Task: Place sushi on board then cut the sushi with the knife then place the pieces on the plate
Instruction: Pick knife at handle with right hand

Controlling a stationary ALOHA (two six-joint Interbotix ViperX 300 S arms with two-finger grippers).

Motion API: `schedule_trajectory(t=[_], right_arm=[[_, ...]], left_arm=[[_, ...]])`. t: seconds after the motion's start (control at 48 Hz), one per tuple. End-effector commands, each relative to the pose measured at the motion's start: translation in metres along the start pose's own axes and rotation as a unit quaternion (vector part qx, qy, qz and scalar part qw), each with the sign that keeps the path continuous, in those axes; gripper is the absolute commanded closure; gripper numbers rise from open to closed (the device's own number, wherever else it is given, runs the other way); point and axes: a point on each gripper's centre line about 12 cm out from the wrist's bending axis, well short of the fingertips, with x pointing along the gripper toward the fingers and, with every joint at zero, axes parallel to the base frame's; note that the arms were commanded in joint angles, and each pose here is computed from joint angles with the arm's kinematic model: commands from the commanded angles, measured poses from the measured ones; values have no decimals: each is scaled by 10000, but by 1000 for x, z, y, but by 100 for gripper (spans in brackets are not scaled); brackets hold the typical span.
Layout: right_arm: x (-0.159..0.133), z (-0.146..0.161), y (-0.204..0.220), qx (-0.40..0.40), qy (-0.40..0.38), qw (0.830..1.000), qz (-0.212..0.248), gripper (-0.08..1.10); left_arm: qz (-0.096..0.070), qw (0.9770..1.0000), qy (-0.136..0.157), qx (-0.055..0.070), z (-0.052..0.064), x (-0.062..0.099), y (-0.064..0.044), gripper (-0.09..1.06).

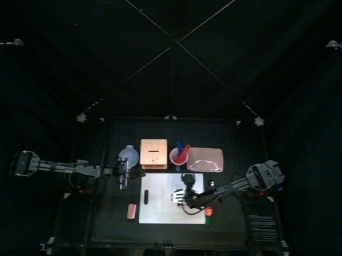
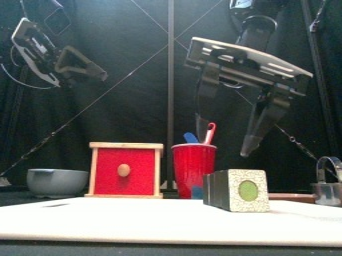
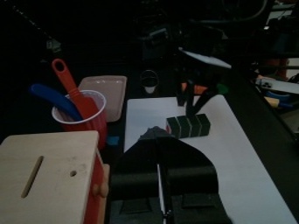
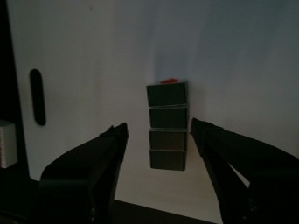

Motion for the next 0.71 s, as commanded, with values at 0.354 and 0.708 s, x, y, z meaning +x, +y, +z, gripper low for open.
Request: schedule_trajectory(t=[0.354,0.708], right_arm=[[-80,80,-21,-1666,-544,9806,874,12],[-109,185,-53,-2557,-911,9585,866,13]], left_arm=[[17,9999,-137,7,8,1,1,98],[80,9998,-152,-109,9,2,3,98]])
